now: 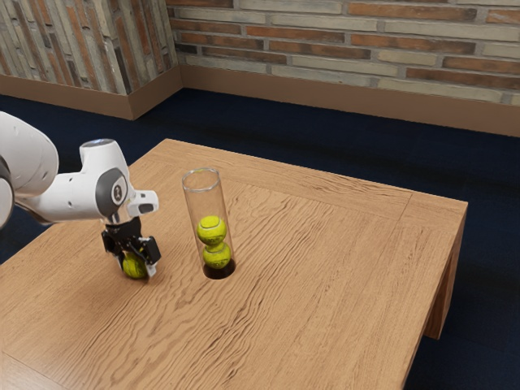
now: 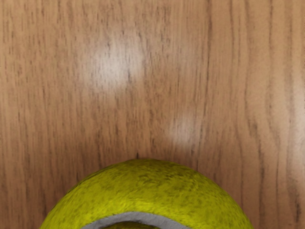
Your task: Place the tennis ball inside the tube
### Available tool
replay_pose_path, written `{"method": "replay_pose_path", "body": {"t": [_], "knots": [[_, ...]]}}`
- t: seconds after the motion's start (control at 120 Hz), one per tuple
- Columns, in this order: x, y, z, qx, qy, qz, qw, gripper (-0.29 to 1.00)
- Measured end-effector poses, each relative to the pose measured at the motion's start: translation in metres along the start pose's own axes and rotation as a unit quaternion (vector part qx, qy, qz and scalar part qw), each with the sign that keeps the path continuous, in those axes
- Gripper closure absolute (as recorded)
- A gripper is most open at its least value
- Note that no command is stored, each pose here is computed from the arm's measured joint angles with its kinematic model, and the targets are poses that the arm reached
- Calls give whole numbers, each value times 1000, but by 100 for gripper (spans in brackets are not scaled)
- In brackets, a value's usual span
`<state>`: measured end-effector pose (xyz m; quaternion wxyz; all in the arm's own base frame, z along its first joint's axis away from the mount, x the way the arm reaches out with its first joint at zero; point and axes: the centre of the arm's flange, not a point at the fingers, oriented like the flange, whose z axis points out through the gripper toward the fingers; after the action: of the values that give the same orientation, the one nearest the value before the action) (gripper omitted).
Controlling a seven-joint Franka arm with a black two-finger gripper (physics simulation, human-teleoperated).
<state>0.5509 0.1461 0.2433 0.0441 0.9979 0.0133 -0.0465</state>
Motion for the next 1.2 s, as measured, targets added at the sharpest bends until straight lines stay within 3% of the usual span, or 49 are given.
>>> {"method": "replay_pose_path", "body": {"t": [0.308,0.55,0.867,1.042,1.2], "knots": [[2,-2,-1,2,6,4,1000,21],[9,-4,-18,8,23,11,1000,26],[15,-15,-87,31,71,25,997,29],[29,0,-178,66,117,60,989,31],[36,14,-236,95,134,79,983,31]]}}
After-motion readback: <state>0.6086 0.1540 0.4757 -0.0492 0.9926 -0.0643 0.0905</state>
